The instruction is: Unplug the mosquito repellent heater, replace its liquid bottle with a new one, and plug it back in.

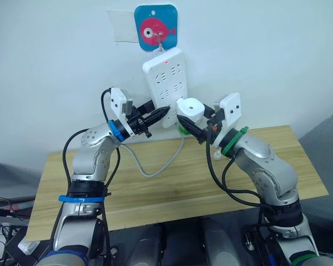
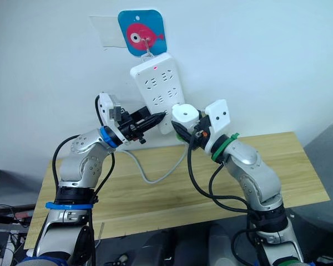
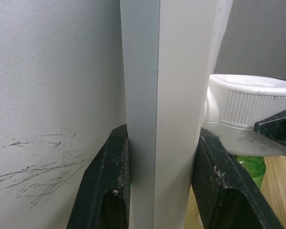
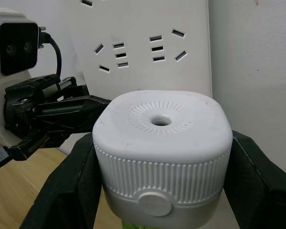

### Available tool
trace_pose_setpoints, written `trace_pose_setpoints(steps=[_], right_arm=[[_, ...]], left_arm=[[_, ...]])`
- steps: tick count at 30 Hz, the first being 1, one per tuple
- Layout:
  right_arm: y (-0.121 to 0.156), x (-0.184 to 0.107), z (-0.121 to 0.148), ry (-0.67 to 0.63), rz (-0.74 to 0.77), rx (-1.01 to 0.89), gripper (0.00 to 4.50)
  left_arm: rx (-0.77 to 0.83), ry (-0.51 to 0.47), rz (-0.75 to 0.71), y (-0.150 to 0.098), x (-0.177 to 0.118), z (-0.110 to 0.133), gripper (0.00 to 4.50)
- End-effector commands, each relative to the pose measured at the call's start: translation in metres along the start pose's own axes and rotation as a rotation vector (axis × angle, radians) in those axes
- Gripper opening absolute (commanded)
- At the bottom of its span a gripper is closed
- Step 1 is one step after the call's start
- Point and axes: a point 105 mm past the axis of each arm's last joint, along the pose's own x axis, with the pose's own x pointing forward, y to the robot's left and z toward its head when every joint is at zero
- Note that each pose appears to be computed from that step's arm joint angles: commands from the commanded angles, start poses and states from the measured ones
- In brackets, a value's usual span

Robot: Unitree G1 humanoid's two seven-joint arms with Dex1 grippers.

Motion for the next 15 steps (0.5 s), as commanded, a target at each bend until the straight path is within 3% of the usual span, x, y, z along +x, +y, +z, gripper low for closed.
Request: trace_pose_setpoints(steps=[1, 15], right_arm=[[-0.002, 0.007, 0.01, -0.032, -0.01, -0.024, 3.04], [0.002, 0.017, 0.006, -0.027, -0.048, -0.022, 3.04]], left_arm=[[0.014, -0.067, -0.172, -0.032, 0.012, 0.016, 1.3], [0.008, -0.07, -0.177, -0.032, 0.015, 0.015, 1.3]])
